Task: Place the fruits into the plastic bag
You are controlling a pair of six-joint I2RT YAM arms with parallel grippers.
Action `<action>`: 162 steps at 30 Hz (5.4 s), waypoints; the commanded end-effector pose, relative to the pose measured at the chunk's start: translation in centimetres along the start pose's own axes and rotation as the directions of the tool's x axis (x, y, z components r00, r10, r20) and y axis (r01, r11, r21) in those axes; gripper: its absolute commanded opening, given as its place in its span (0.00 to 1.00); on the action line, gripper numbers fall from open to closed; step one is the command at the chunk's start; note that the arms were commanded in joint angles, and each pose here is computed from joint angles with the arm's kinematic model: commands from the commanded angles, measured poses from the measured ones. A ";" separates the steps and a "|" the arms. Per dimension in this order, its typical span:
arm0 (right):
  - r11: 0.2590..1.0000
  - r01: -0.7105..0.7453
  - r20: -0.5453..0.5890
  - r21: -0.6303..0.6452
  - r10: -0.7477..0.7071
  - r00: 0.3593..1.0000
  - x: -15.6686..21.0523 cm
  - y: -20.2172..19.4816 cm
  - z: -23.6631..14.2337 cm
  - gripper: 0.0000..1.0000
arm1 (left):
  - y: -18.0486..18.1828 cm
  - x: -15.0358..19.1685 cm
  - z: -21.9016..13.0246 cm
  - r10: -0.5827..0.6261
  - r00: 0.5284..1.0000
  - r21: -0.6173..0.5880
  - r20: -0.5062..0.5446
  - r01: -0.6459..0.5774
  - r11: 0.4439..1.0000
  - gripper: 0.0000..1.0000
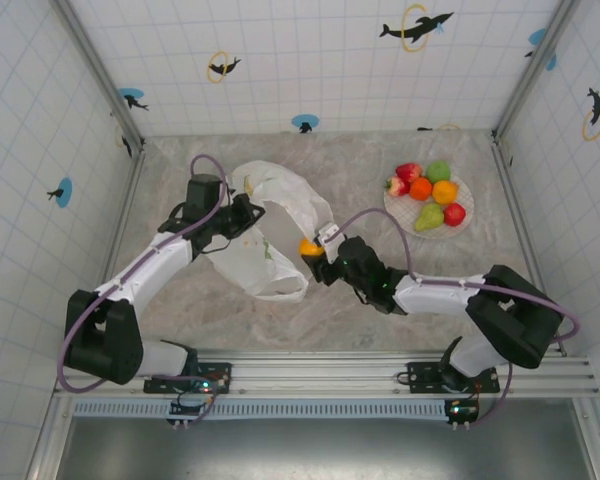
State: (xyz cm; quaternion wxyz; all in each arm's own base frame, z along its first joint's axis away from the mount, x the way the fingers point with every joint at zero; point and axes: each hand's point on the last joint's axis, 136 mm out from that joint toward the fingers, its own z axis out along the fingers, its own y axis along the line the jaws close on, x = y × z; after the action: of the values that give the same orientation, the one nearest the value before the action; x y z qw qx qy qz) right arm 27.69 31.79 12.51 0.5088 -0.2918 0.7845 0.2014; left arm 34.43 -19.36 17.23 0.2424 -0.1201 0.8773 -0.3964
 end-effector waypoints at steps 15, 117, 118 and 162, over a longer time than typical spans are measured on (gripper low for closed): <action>0.771 -0.612 0.078 0.177 0.609 0.789 -1.6 -5.8 2.9 0.59 | -8.7 4.5 2.1 0.178 0.959 0.305 -0.221 -0.105 0.947 0.00; 0.445 -0.413 -0.016 0.794 0.695 0.718 8.0 -30.8 -8.1 0.88 | -2.4 0.8 0.8 0.061 0.980 0.252 -0.190 -0.011 0.968 0.00; 0.444 -0.411 -0.020 0.796 0.698 0.716 8.2 -30.9 -7.8 0.88 | -2.4 0.9 0.9 0.062 0.980 0.252 -0.191 -0.012 0.968 0.00; 0.500 -0.318 -0.146 0.806 0.687 0.711 9.5 -34.4 -1.6 0.76 | -1.4 1.8 1.4 0.050 0.972 0.241 -0.229 0.006 0.971 0.00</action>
State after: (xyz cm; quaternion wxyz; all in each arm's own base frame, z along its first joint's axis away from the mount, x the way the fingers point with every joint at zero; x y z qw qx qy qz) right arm 45.62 3.08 3.39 0.2955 0.1502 0.9422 -0.0480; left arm 33.93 -21.79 16.88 0.1586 -0.0406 0.8491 -0.5022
